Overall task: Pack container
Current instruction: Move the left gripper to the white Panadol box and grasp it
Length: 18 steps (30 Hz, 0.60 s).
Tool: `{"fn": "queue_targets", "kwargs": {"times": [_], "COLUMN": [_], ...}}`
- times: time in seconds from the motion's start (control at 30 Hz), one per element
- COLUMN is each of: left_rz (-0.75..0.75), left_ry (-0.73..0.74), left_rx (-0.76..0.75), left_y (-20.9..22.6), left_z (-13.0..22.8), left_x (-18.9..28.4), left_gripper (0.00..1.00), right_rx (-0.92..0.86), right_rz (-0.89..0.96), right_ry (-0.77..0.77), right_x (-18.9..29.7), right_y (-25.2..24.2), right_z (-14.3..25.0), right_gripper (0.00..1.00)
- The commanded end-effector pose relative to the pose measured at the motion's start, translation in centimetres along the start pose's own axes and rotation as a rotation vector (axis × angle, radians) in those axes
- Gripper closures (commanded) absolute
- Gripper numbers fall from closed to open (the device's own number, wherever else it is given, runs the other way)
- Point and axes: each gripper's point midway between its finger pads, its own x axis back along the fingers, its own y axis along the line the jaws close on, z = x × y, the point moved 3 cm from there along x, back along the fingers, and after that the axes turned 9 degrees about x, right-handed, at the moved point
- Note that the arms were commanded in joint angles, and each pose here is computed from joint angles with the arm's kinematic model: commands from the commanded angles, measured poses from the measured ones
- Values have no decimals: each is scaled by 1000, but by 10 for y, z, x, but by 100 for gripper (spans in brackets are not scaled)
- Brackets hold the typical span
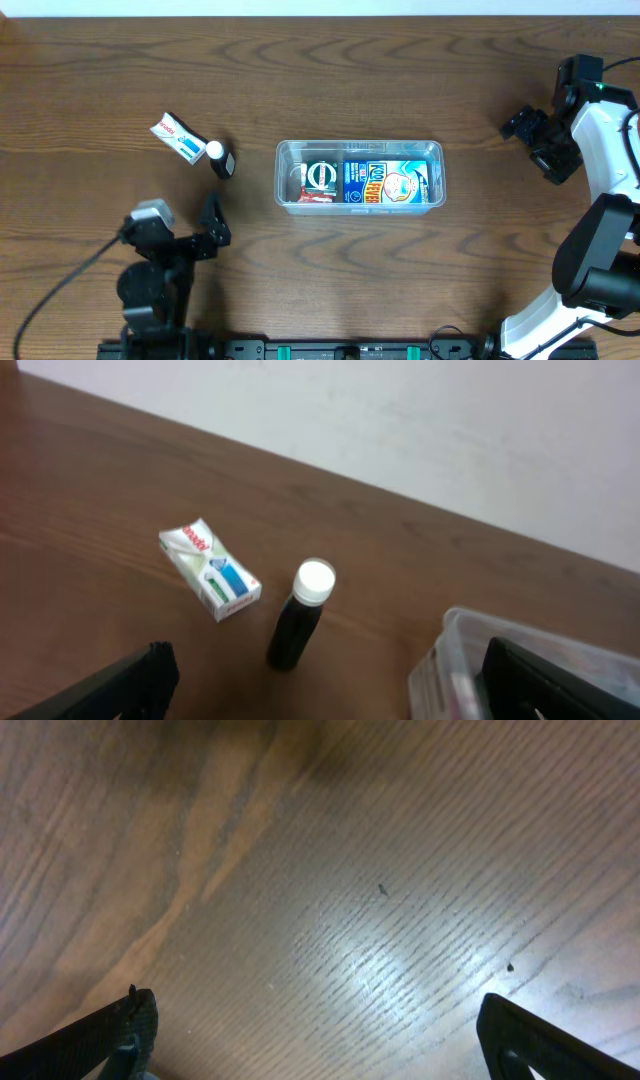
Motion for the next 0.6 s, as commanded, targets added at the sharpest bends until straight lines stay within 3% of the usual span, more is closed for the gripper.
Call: {"fn": "queue_targets", "kwargs": {"times": [0.0, 0.13, 0.27, 0.4, 0.57], "left_rz": [-17, -78, -67, -86, -109], "left_ry": [61, 211, 408, 514, 566], "left_rx": [21, 40, -52, -68, -57], "left_y": [-17, -35, -63, -77, -75], "left_z": [-31, -67, -107, -136, -141], "left_x": [-5, -23, -49, -76, -115], "left_gripper": [2, 2, 2, 2, 2], "right_rx": [5, 5, 6, 6, 5], "right_rz": [1, 2, 1, 1, 1], "right_ry": [-1, -1, -1, -1, -1], "right_x": [-1, -1, -1, -1, -1], "right_y": [-1, -1, -1, -1, -1], "right_z": [-3, -3, -3, -3, -3], "right_gripper": [1, 1, 1, 1, 1]}}
